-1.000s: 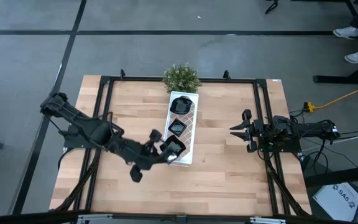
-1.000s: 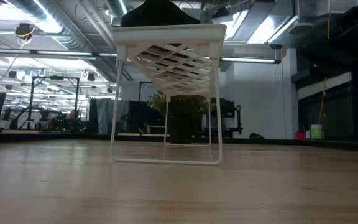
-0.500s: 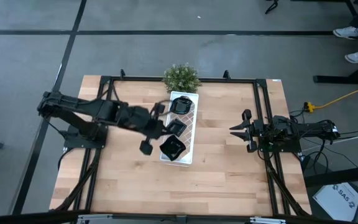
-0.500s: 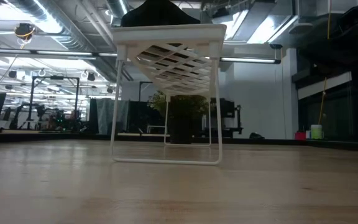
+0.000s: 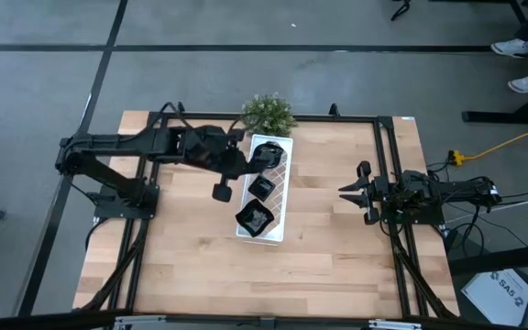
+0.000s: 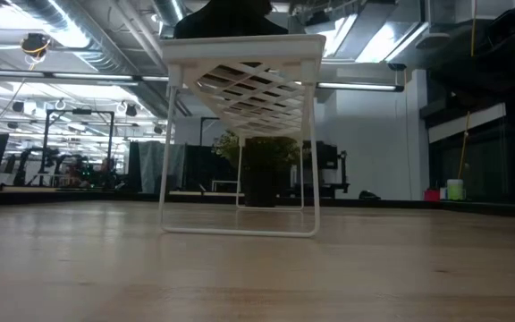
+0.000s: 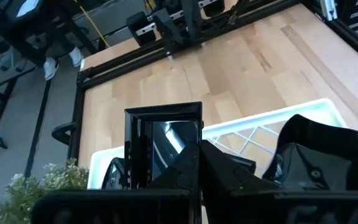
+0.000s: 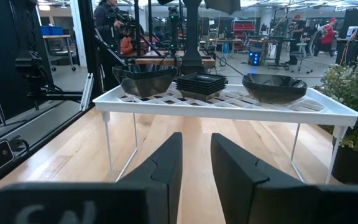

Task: Pick & Place Mini shaped plates
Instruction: Stack the square plate on top of the square plate on the shelf

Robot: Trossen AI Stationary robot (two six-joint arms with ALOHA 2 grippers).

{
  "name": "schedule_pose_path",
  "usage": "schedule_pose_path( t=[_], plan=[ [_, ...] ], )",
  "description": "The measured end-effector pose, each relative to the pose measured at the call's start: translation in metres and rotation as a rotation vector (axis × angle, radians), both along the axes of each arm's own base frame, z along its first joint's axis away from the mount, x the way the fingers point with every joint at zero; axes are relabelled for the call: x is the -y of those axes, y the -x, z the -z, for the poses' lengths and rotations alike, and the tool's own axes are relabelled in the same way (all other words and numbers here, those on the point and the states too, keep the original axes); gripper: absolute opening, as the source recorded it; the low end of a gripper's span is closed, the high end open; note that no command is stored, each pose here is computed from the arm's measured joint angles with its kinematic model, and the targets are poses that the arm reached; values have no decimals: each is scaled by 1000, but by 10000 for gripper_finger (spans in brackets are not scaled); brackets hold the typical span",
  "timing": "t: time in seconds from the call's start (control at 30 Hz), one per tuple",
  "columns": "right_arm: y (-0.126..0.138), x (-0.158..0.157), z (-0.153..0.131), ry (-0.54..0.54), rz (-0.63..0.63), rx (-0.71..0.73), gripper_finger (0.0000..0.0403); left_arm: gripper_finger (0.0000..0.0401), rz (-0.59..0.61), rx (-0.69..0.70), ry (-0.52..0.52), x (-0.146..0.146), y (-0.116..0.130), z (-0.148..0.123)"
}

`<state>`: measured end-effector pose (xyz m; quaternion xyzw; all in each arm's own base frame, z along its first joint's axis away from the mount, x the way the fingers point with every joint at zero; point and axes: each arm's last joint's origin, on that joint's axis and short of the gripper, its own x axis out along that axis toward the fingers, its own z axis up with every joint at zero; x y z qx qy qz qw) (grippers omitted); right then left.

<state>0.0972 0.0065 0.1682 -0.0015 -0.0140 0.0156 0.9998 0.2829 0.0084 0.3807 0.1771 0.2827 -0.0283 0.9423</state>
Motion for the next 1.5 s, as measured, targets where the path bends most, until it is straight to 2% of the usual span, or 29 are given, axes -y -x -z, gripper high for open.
schedule_pose_path(
  t=[0.63, 0.93, 1.23, 1.5],
  plan=[
    [0, 0, 0, 0, 0, 0, 85, 2, -90, -1, -2, -28, 2, 0],
    [0, 0, 0, 0, 0, 0, 85, 2, -34, -46, 62, -35, -6, 11],
    [0, 0, 0, 0, 0, 0, 85, 2, 28, -152, 65, -16, -32, 39],
    [0, 0, 0, 0, 0, 0, 85, 2, 32, -200, 2, 10, -35, 46]
  ],
)
